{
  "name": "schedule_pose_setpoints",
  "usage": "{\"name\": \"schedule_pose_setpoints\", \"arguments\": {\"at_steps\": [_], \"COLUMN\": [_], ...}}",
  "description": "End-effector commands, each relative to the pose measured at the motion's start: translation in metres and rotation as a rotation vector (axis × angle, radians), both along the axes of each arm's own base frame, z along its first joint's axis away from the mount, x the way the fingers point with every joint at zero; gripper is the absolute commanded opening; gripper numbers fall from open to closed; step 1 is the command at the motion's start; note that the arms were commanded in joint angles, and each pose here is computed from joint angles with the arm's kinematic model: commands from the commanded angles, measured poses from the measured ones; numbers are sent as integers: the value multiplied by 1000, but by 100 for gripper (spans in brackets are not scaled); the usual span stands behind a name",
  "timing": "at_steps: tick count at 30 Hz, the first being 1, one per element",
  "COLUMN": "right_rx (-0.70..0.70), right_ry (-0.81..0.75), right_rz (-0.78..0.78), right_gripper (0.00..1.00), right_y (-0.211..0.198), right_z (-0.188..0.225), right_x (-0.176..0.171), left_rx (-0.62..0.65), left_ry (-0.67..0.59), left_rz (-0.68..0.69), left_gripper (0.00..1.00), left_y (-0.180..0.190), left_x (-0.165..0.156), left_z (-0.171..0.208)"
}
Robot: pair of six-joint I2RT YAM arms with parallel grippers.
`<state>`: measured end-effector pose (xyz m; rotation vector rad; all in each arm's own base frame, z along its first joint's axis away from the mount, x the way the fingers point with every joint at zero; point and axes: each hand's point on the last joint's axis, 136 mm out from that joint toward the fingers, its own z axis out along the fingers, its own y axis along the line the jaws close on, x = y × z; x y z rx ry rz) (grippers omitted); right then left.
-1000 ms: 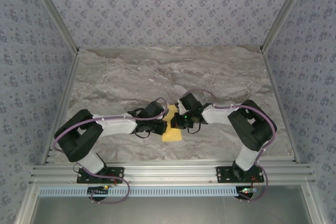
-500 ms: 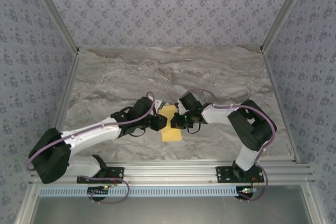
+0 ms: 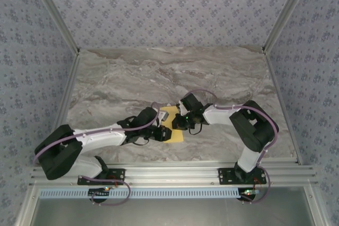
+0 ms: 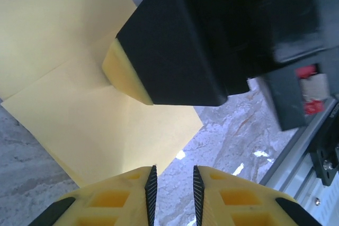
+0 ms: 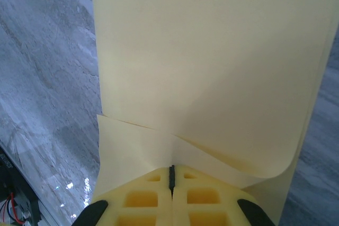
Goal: Fold a paper plane with a square sheet of paper (fold left side to right side)
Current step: Fold the triangle a second time at the center of the table.
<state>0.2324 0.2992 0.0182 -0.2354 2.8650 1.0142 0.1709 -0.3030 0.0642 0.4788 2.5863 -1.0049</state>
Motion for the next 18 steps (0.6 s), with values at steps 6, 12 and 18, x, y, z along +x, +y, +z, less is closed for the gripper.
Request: {"name": "schedule_pose_setpoints", "arguments": {"at_steps": [6, 12, 18], "right_rx": [-108, -113, -115], "right_ry": [47, 47, 45], "right_rz": [6, 8, 9], "right_gripper": [7, 7, 7], "right_y": [-14, -15, -15], "right_z": [-22, -23, -23], "right_x": [-12, -13, -12], "left_rx": [4, 74, 111], "left_ry": [31, 50, 63], "left_rz": [-14, 8, 17], "left_gripper": [26, 26, 26], "left_y": [-13, -4, 2], "left_x": [2, 1, -1], "left_z": [-12, -30, -40]}}
